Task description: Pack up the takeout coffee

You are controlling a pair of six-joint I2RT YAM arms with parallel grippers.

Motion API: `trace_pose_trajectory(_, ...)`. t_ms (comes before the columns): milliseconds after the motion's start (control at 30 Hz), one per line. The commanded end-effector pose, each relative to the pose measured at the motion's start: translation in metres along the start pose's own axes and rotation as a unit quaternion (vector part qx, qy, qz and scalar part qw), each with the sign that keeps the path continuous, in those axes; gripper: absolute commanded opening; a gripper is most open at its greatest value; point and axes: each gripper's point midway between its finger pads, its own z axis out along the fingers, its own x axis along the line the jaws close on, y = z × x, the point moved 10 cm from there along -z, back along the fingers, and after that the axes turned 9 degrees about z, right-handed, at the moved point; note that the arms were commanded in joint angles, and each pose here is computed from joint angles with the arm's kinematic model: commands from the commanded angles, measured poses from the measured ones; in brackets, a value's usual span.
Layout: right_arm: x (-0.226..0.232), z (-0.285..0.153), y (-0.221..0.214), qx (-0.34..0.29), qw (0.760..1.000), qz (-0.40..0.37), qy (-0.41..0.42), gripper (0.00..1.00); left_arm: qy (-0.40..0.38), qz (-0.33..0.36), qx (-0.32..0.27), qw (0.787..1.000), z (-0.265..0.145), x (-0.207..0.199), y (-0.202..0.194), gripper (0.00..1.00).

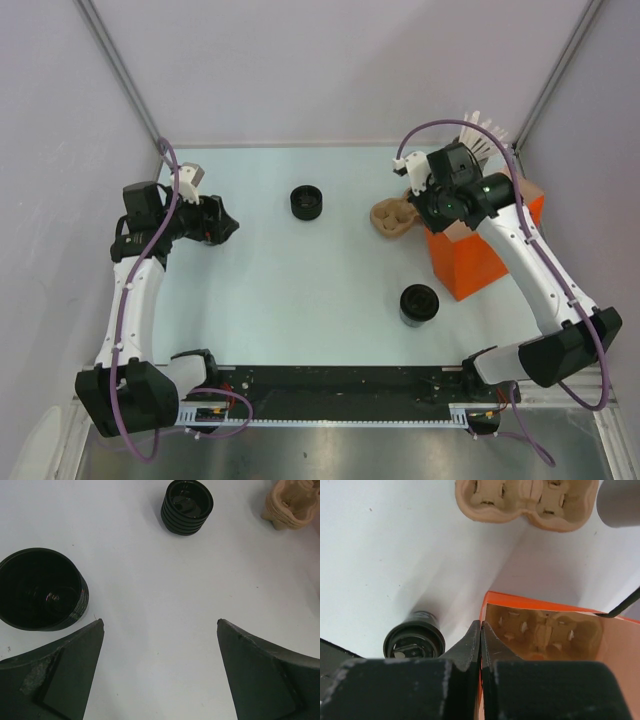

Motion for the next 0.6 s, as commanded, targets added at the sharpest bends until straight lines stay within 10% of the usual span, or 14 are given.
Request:
trace_pose_trajectory(0, 0.007, -0.001, 0.021, -0.036, 0.999, 0.003, -0.021, 0.00, 0.002, 0.009, -0.023, 1.000, -0.006, -0.001, 0.005, 1.00)
trace_pose_trajectory(567, 0.022, -0.010, 0.036, -0.078, 0.997, -0.025, -0.016, 0.00, 0.001, 0.009, -0.024, 1.000, -0.005, -0.002, 0.005, 1.00)
